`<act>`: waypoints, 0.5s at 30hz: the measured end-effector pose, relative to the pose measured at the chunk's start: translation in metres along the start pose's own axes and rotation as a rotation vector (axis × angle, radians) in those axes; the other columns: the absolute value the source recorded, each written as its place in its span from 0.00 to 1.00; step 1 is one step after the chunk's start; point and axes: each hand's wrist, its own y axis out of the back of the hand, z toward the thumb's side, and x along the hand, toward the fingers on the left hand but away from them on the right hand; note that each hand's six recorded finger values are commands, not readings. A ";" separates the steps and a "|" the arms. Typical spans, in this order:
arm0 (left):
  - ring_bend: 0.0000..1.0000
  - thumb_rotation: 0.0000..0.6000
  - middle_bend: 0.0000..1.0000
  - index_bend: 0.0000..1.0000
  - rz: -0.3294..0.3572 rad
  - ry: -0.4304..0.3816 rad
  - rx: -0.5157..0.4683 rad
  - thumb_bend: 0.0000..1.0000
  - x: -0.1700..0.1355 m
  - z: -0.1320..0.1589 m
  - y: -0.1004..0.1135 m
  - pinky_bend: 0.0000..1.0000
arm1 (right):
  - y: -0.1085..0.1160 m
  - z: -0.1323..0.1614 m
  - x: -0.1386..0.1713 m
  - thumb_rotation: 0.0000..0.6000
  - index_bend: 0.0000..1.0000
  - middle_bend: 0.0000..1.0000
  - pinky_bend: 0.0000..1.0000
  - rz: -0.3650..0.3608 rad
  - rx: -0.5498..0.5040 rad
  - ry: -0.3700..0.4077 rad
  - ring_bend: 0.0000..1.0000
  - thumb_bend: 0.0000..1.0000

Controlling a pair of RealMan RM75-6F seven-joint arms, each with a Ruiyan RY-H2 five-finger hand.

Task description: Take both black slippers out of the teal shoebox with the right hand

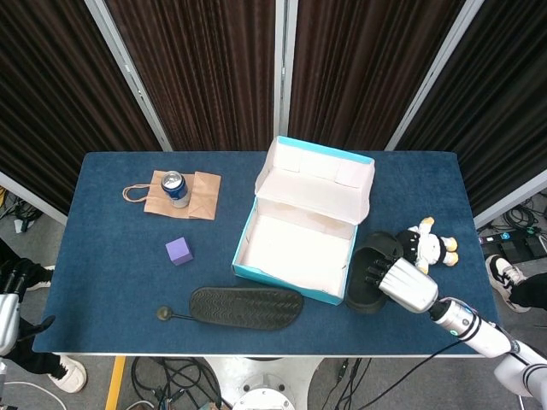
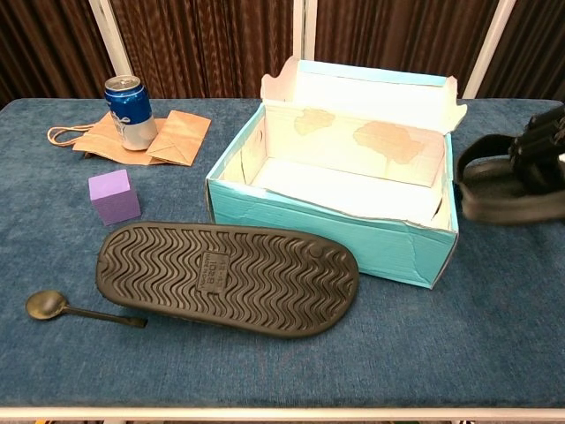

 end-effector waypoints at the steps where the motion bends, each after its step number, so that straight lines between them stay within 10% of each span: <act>1: 0.01 1.00 0.09 0.16 -0.001 0.001 0.000 0.00 0.000 0.000 0.000 0.05 | -0.003 0.000 0.001 1.00 0.36 0.31 0.38 0.014 -0.004 -0.003 0.24 0.15; 5: 0.01 1.00 0.09 0.16 -0.003 0.008 -0.005 0.00 0.000 -0.002 -0.002 0.05 | -0.015 0.003 0.004 1.00 0.00 0.02 0.01 0.081 -0.032 -0.022 0.00 0.01; 15: 0.01 1.00 0.09 0.16 -0.003 -0.003 -0.015 0.00 0.002 -0.001 -0.004 0.05 | -0.016 0.006 0.022 1.00 0.00 0.00 0.00 0.239 -0.081 -0.111 0.00 0.00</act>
